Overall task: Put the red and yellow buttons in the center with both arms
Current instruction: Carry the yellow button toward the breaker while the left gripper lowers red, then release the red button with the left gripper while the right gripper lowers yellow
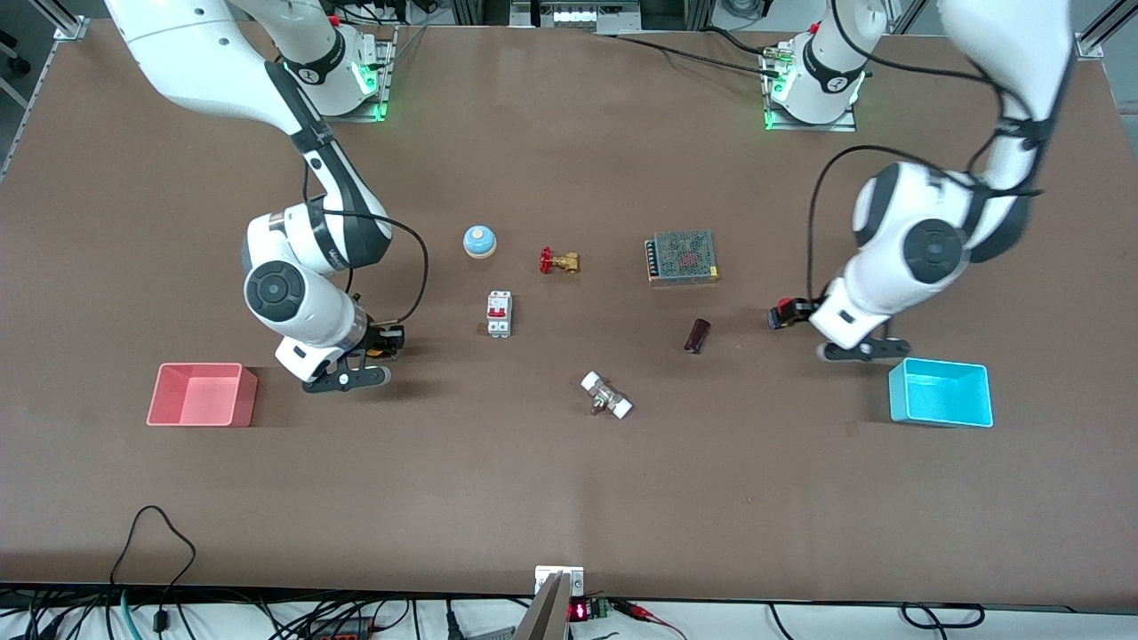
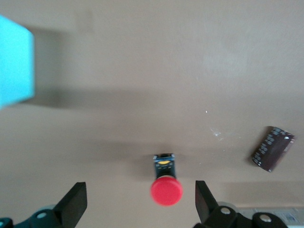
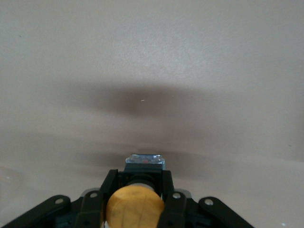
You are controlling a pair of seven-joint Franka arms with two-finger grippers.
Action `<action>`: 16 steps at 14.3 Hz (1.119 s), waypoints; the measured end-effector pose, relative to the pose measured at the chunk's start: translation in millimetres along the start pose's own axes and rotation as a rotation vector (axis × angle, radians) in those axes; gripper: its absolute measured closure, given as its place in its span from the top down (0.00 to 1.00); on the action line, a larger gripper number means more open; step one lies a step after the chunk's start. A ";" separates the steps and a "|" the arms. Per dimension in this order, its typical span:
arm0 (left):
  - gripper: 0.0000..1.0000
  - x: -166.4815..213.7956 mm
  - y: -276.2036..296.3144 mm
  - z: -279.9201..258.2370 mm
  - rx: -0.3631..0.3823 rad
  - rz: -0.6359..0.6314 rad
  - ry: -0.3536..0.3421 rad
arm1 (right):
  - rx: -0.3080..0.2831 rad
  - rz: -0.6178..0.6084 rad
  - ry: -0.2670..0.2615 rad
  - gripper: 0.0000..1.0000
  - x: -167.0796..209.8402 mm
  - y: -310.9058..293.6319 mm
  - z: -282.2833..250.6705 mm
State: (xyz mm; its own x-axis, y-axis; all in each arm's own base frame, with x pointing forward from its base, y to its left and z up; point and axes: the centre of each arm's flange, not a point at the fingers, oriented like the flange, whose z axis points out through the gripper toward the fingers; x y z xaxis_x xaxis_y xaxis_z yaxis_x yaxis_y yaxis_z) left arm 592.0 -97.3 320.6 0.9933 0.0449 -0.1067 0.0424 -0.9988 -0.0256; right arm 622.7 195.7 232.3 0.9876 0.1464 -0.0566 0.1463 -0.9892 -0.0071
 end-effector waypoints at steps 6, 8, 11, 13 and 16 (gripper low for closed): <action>1.00 28.4 -57.6 -133.5 0.006 0.119 -0.014 | -0.001 -0.001 -0.004 0.51 0.1 -0.2 8.0; 1.00 22.3 -69.6 -170.6 0.009 0.116 -0.057 | 0.000 -0.001 -0.004 0.61 0.2 -0.1 8.8; 1.00 11.4 -74.0 -221.9 0.010 0.159 -0.029 | 0.000 -0.001 -0.001 0.74 0.8 0.2 8.2; 1.00 -1.6 -75.2 -251.5 0.022 0.190 0.034 | 0.001 0.005 0.016 0.94 5.1 3.6 -0.5; 1.00 -28.8 -86.1 -270.9 0.047 0.188 0.091 | 0.006 0.053 0.018 1.00 13.6 29.3 -50.8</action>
State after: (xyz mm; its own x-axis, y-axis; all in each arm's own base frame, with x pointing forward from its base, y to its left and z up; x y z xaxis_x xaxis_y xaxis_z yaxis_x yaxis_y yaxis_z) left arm 589.0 -18.2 595.2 0.9890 -0.1461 -0.0236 -0.1473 -0.9872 -0.0605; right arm 643.3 168.8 282.0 0.9948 0.0938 -0.0386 0.0934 -0.9956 -0.0105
